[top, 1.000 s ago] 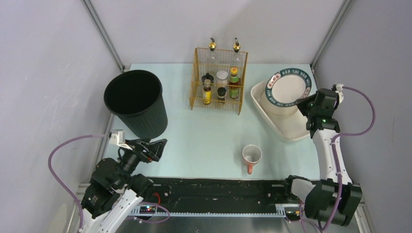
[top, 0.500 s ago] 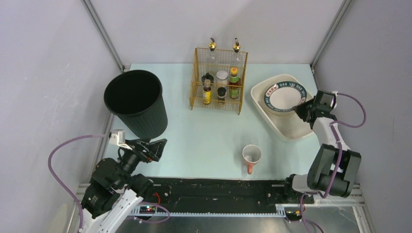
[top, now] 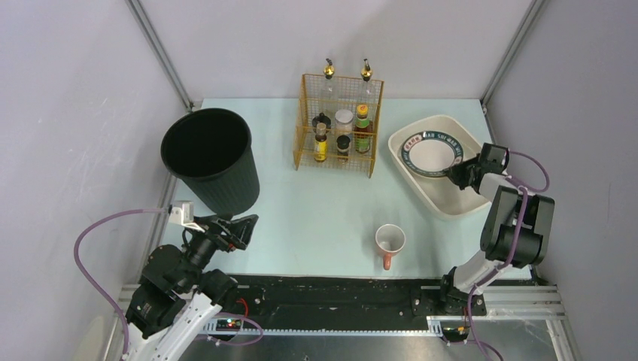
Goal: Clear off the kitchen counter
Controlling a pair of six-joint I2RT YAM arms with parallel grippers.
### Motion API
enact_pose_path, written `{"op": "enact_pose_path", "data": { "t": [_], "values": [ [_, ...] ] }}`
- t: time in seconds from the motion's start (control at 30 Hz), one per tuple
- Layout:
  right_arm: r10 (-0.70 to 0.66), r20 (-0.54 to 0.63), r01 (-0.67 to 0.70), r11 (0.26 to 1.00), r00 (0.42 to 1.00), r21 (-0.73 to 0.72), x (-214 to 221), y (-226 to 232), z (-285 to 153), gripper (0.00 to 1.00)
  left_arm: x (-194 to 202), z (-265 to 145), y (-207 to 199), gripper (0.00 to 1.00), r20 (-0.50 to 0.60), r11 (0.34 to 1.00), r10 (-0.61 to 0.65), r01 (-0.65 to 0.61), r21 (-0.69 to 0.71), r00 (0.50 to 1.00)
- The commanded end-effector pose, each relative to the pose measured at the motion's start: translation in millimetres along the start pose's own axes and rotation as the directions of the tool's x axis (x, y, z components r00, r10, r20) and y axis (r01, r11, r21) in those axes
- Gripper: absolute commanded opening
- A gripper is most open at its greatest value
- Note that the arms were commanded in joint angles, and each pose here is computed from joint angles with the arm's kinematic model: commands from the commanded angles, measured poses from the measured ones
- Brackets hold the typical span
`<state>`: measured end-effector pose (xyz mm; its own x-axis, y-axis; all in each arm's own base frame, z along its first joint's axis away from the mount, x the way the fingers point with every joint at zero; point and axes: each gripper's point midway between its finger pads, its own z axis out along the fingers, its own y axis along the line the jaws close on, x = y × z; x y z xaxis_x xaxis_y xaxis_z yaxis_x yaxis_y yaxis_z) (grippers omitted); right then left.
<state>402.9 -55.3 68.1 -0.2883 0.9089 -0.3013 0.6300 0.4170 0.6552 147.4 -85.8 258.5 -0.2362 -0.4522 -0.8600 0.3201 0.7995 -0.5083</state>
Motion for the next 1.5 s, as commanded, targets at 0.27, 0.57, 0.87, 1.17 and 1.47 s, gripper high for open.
{"op": "enact_pose_path", "data": {
  "t": [0.27,0.57,0.87,1.17,1.47],
  "values": [
    [-0.007,-0.022,0.005,0.998,1.000,-0.068,-7,31,12,0.46,-25,-23,-7,1.00,0.153,0.997,-0.036,0.024,0.075,0.988],
    [-0.085,0.039,0.088,0.994,0.996,-0.071,-16,45,-24,0.54,-23,-21,-9,1.00,0.139,0.997,-0.031,0.019,0.081,0.990],
    [-0.210,0.013,0.210,0.978,0.978,0.022,-12,36,-42,0.55,-25,-27,-11,1.00,0.158,0.994,-0.037,0.020,0.106,0.987],
    [-0.381,-0.014,0.380,0.925,0.925,-0.022,23,59,-92,0.55,-27,-31,-14,1.00,0.170,0.991,-0.041,0.019,0.130,0.985],
    [-0.614,-0.018,0.602,0.780,0.789,-0.170,87,89,-174,0.54,-25,-29,-16,1.00,0.155,0.991,-0.036,0.015,0.134,0.987]
  ]
}}
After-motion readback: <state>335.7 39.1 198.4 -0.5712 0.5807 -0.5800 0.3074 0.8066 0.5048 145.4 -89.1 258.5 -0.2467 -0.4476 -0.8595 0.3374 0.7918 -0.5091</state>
